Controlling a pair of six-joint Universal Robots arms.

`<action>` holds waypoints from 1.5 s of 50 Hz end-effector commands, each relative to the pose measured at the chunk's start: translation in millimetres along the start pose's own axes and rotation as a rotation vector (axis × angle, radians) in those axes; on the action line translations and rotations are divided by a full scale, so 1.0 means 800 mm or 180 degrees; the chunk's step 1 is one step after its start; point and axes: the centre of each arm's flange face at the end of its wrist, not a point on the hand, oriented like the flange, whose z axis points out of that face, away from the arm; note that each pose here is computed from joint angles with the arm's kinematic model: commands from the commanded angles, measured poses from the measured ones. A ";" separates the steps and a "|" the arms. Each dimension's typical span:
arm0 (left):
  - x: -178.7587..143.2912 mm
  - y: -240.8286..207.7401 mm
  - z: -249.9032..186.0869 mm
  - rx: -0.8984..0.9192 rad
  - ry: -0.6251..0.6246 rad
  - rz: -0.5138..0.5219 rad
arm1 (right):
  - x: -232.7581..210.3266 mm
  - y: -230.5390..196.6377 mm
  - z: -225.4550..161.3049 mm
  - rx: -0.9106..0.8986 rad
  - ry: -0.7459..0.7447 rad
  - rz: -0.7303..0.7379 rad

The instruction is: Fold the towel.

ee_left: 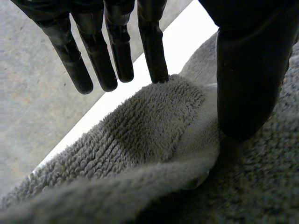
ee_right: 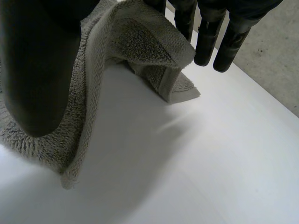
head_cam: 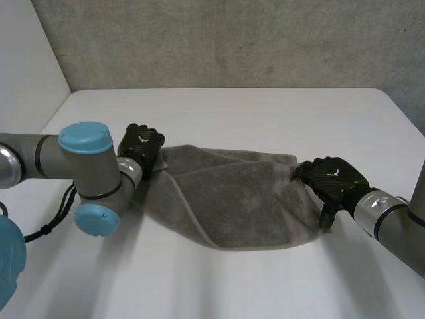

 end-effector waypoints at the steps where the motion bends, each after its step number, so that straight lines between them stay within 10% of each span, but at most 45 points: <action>1: -0.008 0.004 -0.002 -0.0082 -0.0090 0.0026 | 0.000 -0.005 -0.006 0.0027 0.0007 -0.0133; 31: -0.094 -0.037 -0.045 0.0027 -0.0520 -0.0134 | -0.014 -0.010 -0.059 -0.0242 -0.0672 -0.0482; 47: -0.142 -0.056 -0.100 0.0371 -0.0312 -0.1455 | -0.012 0.012 -0.048 -0.0043 -0.0468 -0.0568; 75: -0.134 0.008 -0.143 -0.0035 -0.0018 -0.1743 | -0.001 0.023 -0.052 -0.0098 -0.0335 -0.0451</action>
